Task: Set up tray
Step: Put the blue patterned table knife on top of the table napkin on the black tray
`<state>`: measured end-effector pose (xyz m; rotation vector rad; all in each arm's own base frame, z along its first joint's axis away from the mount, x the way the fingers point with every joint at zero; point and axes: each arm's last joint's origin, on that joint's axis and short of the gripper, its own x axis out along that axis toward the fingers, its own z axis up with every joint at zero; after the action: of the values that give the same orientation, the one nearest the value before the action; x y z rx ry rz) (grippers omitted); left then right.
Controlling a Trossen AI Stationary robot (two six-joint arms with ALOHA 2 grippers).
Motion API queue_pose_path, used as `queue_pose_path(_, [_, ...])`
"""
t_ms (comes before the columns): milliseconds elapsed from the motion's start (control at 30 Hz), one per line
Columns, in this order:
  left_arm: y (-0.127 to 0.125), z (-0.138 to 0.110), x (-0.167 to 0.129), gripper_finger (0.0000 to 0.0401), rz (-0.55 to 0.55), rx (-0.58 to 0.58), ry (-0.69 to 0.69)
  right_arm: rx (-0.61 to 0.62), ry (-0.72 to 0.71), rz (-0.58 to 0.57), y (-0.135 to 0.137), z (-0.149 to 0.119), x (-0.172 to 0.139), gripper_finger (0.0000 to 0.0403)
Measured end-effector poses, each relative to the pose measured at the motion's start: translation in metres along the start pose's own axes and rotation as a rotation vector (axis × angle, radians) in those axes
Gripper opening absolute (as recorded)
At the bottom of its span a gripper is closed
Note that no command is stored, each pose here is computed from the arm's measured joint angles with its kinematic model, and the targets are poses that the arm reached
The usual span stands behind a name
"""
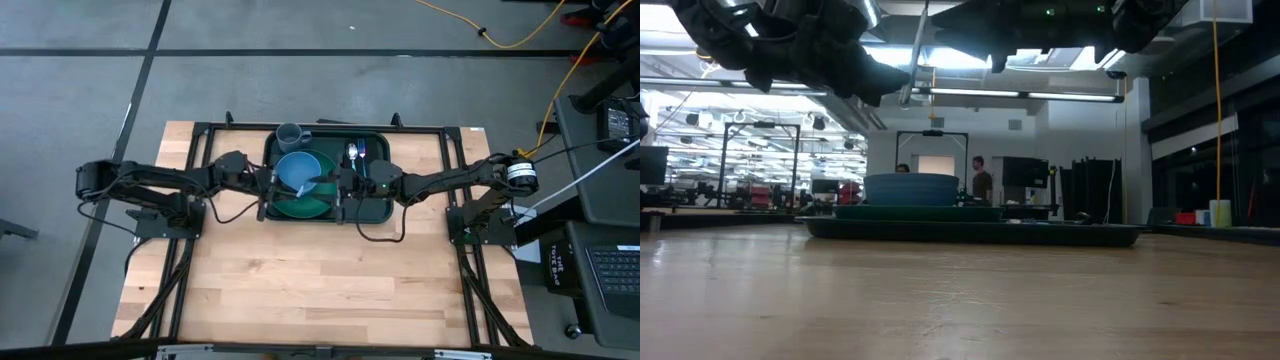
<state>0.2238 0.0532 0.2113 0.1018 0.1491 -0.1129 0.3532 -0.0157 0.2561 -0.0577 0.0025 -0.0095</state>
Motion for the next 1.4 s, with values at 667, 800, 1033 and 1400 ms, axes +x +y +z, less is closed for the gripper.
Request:
queue_pose_path(667, [0.009,0.006,0.024,0.0028,-0.006,0.054,0.014,0.001,-0.006,0.000,0.000,0.001,0.000,0.0193])
queue_pose_path(800, [0.010,0.007,0.024,0.0029,-0.002,0.059,0.001,0.000,-0.006,0.000,0.000,0.001,0.000,0.0183])
queue_pose_path(1033, [0.010,0.008,0.024,0.0029,0.003,0.080,-0.012,0.002,-0.006,0.000,0.000,0.001,0.000,0.0136])
queue_pose_path(1400, [0.011,0.008,0.024,0.0029,0.045,0.088,0.000,0.002,-0.030,-0.004,0.000,0.003,0.000,0.0066])
